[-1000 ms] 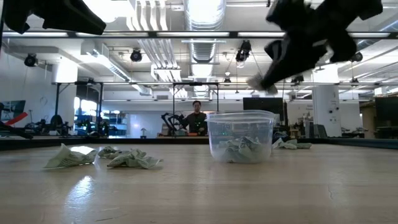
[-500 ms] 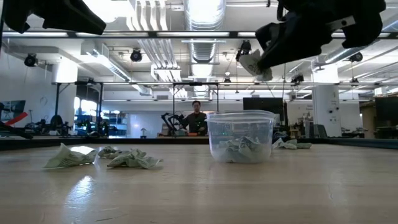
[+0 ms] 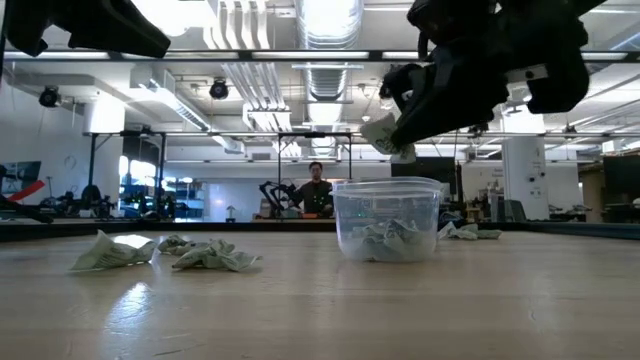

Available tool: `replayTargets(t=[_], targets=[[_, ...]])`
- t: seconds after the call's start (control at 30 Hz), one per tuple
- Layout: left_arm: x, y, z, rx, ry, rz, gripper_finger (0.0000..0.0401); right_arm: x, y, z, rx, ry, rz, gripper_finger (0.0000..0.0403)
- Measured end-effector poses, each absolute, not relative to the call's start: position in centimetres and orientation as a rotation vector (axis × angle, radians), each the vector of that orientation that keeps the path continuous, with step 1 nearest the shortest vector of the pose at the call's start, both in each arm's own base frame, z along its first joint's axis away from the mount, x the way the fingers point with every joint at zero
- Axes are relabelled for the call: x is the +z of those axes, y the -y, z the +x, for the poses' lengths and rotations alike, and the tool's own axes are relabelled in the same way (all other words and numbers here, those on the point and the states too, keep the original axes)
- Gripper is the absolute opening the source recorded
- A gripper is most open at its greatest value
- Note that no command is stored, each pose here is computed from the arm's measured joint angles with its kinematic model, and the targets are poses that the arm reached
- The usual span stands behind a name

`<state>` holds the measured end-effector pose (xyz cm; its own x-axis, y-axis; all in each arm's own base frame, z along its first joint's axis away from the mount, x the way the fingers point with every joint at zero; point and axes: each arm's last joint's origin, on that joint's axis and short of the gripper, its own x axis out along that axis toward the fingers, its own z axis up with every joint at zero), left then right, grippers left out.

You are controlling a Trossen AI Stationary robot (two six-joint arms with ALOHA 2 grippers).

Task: Pick and place items into bin
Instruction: Put the light green packet into the top transparent bin, then put the light green packet into the bottom transparent bin

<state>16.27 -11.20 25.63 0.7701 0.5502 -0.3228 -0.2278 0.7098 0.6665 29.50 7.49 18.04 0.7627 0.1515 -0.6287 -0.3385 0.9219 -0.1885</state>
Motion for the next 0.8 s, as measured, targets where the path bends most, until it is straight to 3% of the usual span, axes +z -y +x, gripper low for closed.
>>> replayTargets(t=[0.37, 0.8], targets=[[25.5, 11.2, 16.2, 0.455, -0.54, 0.65, 0.0096, 17.5, -6.7, 29.8, 0.257, -0.696, -0.177, 0.0018], [25.5, 11.2, 16.3, 0.455, -0.539, 0.649, 0.0096, 18.5, -6.5, 29.7, 0.26, -0.649, -0.227, 0.012]])
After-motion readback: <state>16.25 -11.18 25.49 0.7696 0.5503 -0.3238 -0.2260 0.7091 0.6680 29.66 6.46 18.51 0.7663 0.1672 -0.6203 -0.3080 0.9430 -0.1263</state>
